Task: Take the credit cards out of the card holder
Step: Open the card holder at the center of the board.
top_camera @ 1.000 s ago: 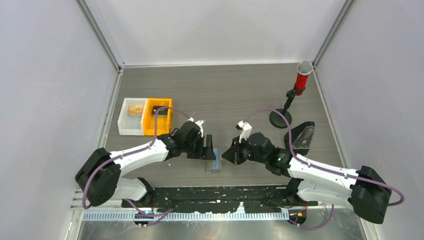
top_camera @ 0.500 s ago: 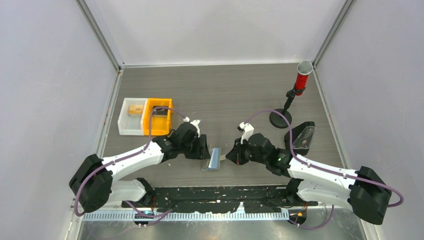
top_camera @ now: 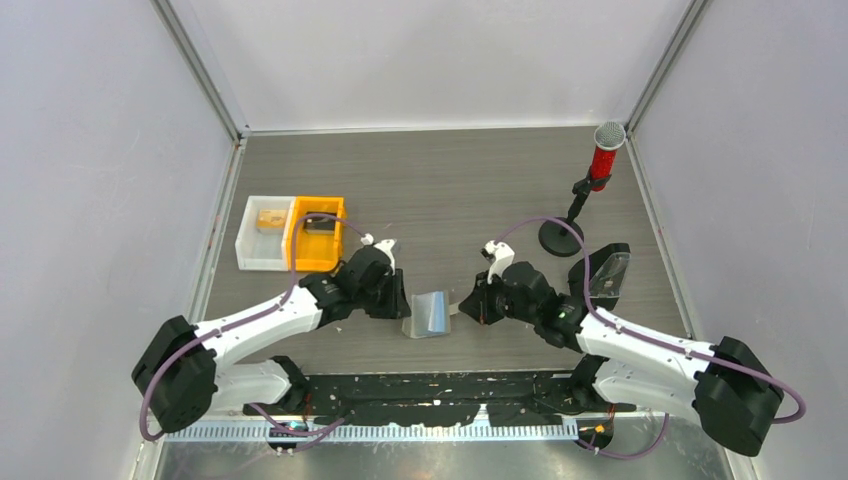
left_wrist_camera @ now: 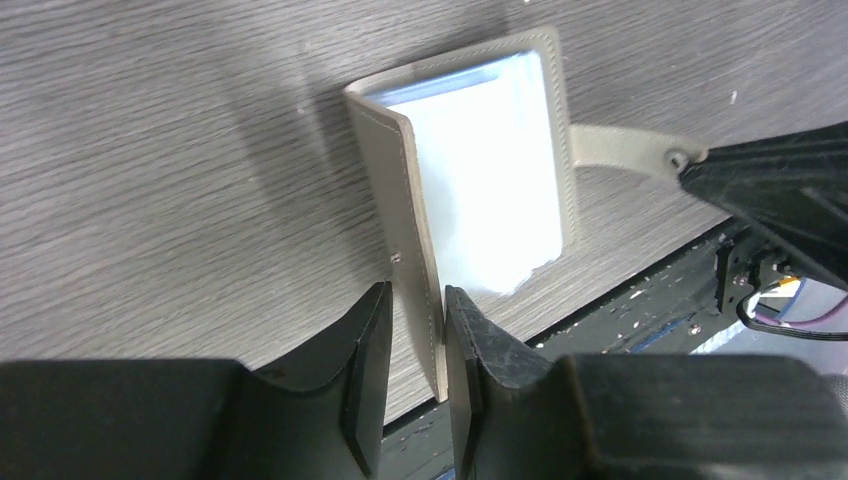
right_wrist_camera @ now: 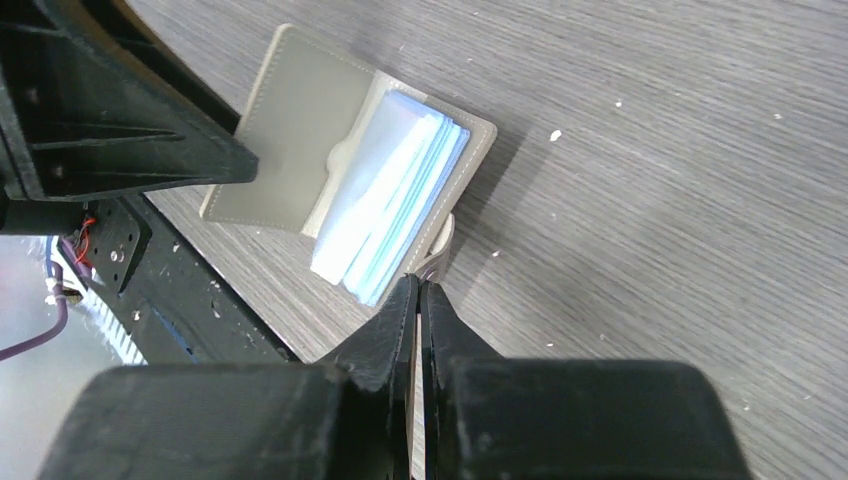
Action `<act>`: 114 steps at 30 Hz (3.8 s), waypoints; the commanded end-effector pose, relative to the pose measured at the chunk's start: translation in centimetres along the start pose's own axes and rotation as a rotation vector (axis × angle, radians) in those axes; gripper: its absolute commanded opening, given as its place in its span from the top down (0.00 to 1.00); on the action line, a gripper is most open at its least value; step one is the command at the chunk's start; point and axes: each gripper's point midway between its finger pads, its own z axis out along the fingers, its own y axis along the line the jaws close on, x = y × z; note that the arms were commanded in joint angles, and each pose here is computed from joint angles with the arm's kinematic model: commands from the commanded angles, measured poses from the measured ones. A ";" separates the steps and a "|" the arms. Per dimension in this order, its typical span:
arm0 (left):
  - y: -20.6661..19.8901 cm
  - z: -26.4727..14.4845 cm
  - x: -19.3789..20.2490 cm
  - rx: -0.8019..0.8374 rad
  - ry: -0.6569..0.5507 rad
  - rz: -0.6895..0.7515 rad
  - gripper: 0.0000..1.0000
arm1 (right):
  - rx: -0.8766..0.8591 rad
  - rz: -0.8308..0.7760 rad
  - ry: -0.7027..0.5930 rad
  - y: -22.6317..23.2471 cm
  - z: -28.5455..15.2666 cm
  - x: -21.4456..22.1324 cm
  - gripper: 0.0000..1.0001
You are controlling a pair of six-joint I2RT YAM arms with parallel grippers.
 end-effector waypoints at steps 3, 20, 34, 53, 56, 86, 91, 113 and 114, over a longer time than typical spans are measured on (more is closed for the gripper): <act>2.5 -0.9 0.4 -0.113 -0.023 -0.007 0.73 | -0.002 -0.028 0.006 -1.0 0.1 -0.3 0.95; 1.2 0.0 1.4 -0.035 0.021 -0.057 1.00 | -0.019 0.022 -0.003 0.4 -1.5 -2.2 0.65; 0.8 0.1 1.7 0.041 -0.047 -0.195 1.00 | -0.193 0.137 -0.018 5.2 -2.2 -3.6 0.42; 1.0 0.1 2.2 0.078 -0.077 -0.238 1.00 | -0.030 0.226 0.088 1.8 3.0 2.1 0.34; 0.9 0.2 2.2 0.082 -0.074 -0.236 1.00 | -0.032 0.233 0.108 1.6 3.5 2.8 0.35; 0.9 0.4 2.6 0.086 -0.060 -0.232 1.00 | -0.201 0.207 0.095 5.2 2.9 1.0 0.71; 0.7 0.3 2.5 0.094 -0.063 -0.230 1.00 | -0.254 0.210 0.106 6.2 3.0 1.1 0.81; 0.7 0.5 2.7 0.096 -0.055 -0.232 1.00 | -0.281 0.237 0.098 6.7 3.5 1.1 0.83; 0.7 0.5 2.7 0.096 -0.054 -0.232 1.00 | -0.256 0.233 0.101 6.2 3.6 1.2 0.84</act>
